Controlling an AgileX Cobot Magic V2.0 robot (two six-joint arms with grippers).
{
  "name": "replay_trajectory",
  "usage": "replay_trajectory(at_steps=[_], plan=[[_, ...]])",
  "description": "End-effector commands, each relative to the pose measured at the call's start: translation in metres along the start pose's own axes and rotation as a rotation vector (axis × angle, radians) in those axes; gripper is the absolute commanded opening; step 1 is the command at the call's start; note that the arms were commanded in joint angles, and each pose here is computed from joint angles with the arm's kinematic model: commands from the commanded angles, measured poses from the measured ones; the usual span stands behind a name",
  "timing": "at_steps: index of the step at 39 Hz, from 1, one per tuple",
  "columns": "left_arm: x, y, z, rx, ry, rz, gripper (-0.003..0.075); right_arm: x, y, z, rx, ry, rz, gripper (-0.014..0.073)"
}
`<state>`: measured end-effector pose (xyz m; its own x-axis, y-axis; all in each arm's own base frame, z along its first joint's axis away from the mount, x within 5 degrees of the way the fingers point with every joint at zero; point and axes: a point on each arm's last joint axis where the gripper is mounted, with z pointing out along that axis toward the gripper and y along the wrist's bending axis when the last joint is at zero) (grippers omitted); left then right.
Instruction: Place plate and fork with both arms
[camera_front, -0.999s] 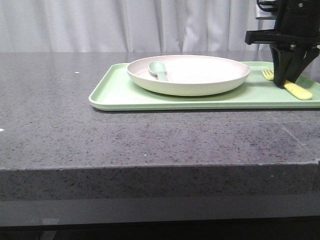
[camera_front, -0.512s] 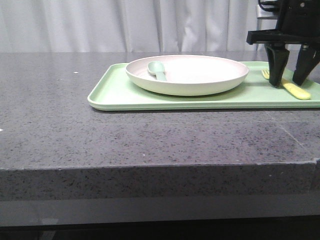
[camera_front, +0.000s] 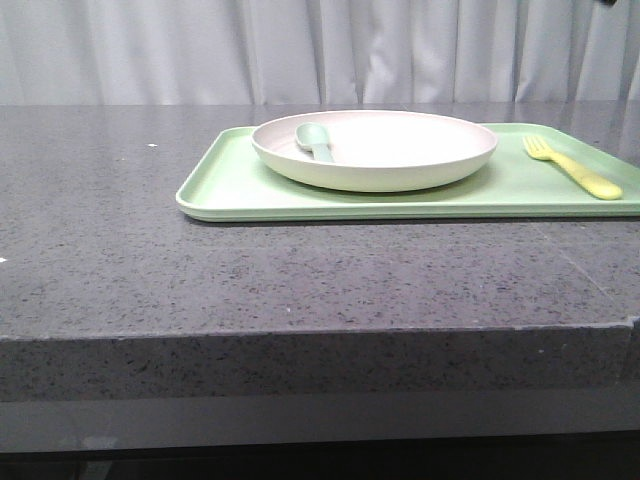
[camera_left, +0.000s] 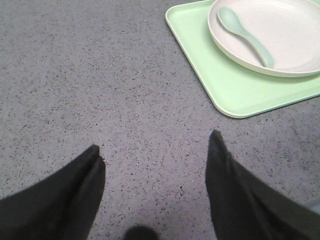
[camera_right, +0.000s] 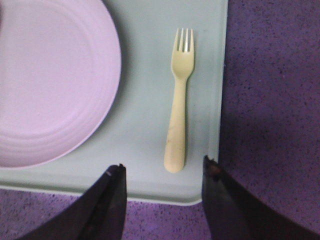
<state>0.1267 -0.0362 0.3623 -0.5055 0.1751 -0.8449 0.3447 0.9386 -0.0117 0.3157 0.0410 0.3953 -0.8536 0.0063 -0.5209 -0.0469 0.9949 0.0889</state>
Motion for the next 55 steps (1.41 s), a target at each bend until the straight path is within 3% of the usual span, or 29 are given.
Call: replay_trajectory(at_steps=[1,8,21,35,39,51,55], plan=[[-0.014,0.0,-0.007,-0.008,-0.105,-0.012,0.043,0.018,0.001,-0.048,-0.019,-0.183,-0.033,0.0383],[-0.014,0.0,-0.007,-0.008,-0.105,-0.012,0.043,0.063,-0.003,-0.073,-0.022,-0.279,-0.068,0.0383],[-0.014,0.0,-0.007,-0.008,-0.107,-0.012,0.043,0.139,-0.011,-0.088,-0.022,-0.313,-0.082,0.0383],[-0.014,0.0,-0.007,-0.008,-0.107,-0.012,0.0427,0.182,-0.018,-0.096,0.002,-0.372,-0.096,0.0371],[-0.014,0.0,-0.007,-0.008,-0.107,-0.012,0.0361,0.184,-0.018,-0.098,0.004,-0.38,-0.098,0.0281],[-0.014,0.0,-0.007,-0.008,-0.105,-0.012,-0.0019,0.185,-0.018,-0.098,0.004,-0.379,-0.098,-0.0071],[-0.014,0.0,-0.007,-0.007,-0.105,-0.012,-0.0018,0.184,-0.018,-0.099,0.004,-0.386,-0.098,-0.0067]])
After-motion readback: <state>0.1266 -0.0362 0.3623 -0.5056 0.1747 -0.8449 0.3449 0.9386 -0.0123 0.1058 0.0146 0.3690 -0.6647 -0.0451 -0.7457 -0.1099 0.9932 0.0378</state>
